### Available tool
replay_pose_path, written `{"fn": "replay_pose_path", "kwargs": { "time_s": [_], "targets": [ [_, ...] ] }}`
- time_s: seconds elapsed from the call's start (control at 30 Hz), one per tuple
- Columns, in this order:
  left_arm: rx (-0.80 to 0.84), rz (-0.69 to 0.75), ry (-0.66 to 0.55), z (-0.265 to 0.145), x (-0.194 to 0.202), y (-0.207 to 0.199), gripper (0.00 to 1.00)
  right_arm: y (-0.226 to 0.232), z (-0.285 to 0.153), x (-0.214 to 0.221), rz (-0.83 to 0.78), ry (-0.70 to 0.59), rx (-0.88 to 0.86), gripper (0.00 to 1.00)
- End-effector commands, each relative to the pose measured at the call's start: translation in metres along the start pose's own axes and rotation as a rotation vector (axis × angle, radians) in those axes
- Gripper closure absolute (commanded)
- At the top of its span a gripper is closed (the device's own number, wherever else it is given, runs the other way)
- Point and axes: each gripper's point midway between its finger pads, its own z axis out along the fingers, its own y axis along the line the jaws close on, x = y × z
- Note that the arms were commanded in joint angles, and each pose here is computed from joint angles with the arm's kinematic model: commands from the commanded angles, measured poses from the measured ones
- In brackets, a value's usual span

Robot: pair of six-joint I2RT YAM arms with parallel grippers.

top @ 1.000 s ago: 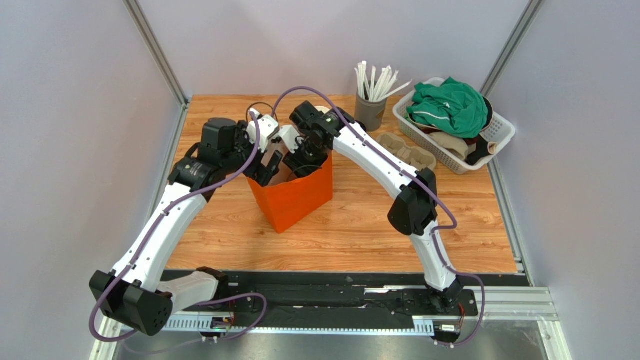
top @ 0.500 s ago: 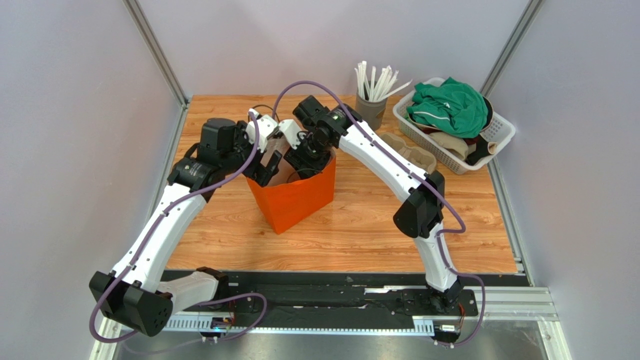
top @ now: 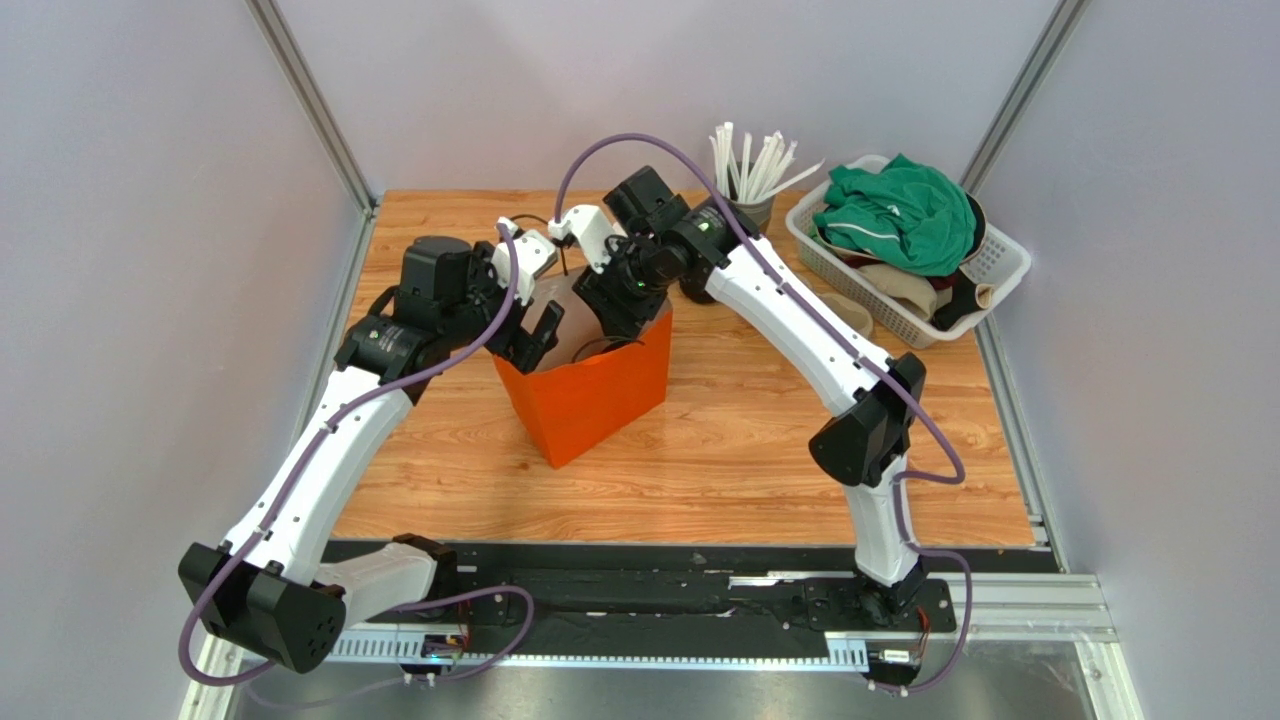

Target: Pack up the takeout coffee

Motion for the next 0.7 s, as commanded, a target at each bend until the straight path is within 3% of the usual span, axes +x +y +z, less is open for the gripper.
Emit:
{"fn": "replay_pose_path", "kwargs": {
  "time_s": [0.0,0.47,0.67],
  "targets": [
    [-0.009,0.003,-0.012,-0.004,0.0,0.002,0.01,-0.007,-0.041,-0.03,-0.039,-0.145,0.075,0.48],
    [0.02,0.008,-0.016,-0.004,-0.001,-0.003,0.01,-0.011,-0.091,-0.059,-0.054,-0.315,0.171,0.48],
    [0.117,0.025,-0.036,-0.006,-0.004,-0.02,0.01,-0.02,-0.11,-0.065,-0.054,-0.366,0.246,0.46]
  ]
}}
